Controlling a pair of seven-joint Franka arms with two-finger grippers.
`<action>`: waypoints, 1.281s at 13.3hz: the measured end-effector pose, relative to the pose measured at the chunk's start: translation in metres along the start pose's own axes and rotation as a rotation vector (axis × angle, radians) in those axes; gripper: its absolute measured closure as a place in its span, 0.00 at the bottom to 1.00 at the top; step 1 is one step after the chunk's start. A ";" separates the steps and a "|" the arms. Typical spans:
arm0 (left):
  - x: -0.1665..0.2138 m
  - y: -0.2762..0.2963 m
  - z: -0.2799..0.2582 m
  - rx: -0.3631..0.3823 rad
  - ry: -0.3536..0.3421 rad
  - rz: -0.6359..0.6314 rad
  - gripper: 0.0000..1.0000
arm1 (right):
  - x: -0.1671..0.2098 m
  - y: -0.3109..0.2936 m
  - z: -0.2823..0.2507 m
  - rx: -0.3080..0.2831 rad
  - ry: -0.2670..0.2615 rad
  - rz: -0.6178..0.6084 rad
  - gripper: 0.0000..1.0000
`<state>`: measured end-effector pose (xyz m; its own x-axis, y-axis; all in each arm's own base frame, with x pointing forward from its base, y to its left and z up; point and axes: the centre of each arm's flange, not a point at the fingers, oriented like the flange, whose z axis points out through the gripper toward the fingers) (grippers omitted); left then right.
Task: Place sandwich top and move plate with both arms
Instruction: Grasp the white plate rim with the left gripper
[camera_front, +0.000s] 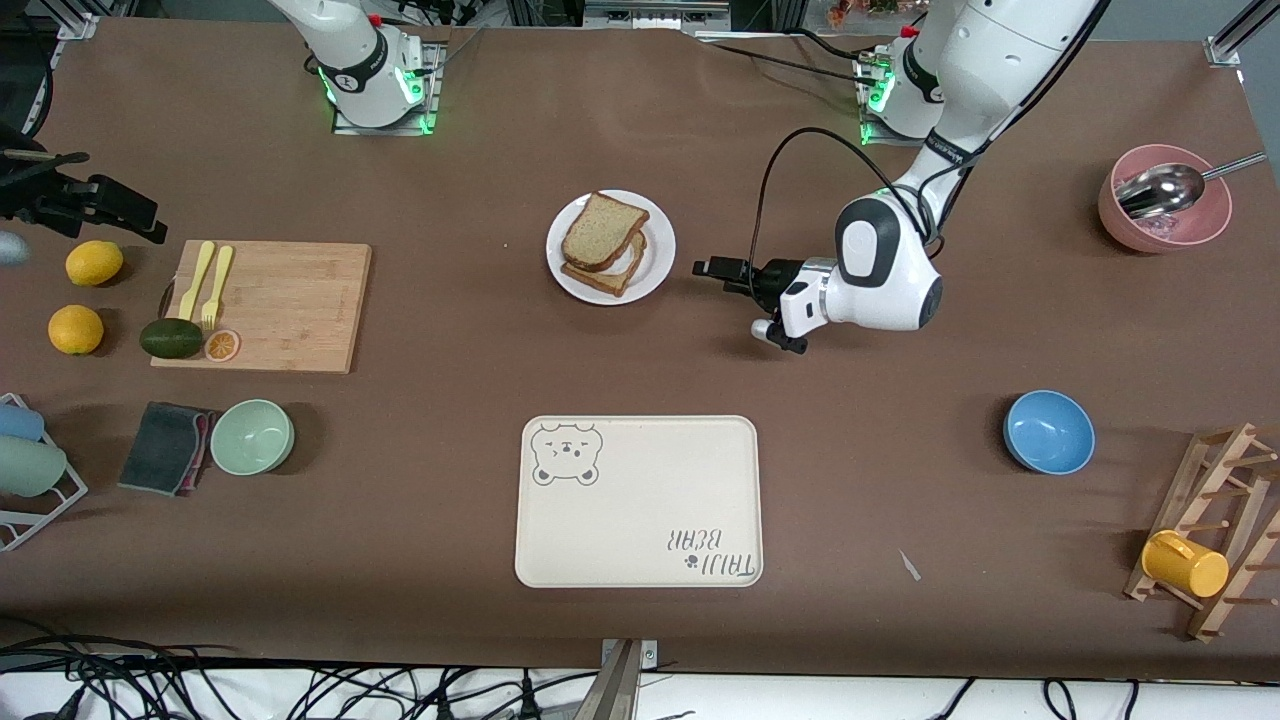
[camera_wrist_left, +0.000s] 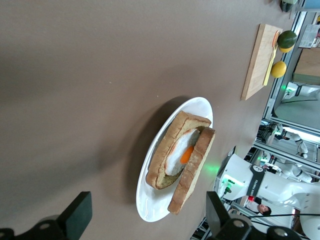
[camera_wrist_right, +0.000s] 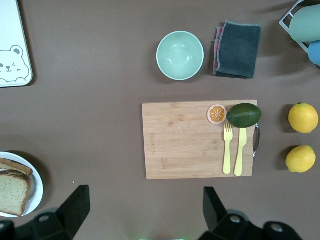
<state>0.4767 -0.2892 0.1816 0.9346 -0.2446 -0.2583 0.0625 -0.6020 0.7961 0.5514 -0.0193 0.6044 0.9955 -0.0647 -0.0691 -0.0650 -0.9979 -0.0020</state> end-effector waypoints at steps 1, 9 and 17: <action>0.001 0.002 0.005 0.006 -0.002 0.005 0.00 | 0.000 0.000 0.000 0.000 0.000 0.000 0.00; -0.002 -0.023 0.049 -0.028 0.003 0.007 0.00 | 0.000 -0.001 0.000 0.000 0.000 -0.001 0.00; -0.012 -0.018 0.079 -0.037 -0.033 0.010 0.30 | 0.000 -0.001 0.000 0.000 0.000 -0.002 0.00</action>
<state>0.4367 -0.3350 0.1272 0.9232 -0.2757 -0.2676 0.0665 -0.5712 0.8181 0.5514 -0.0181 0.6043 0.9956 -0.0625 -0.0693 -0.0628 -0.9980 -0.0020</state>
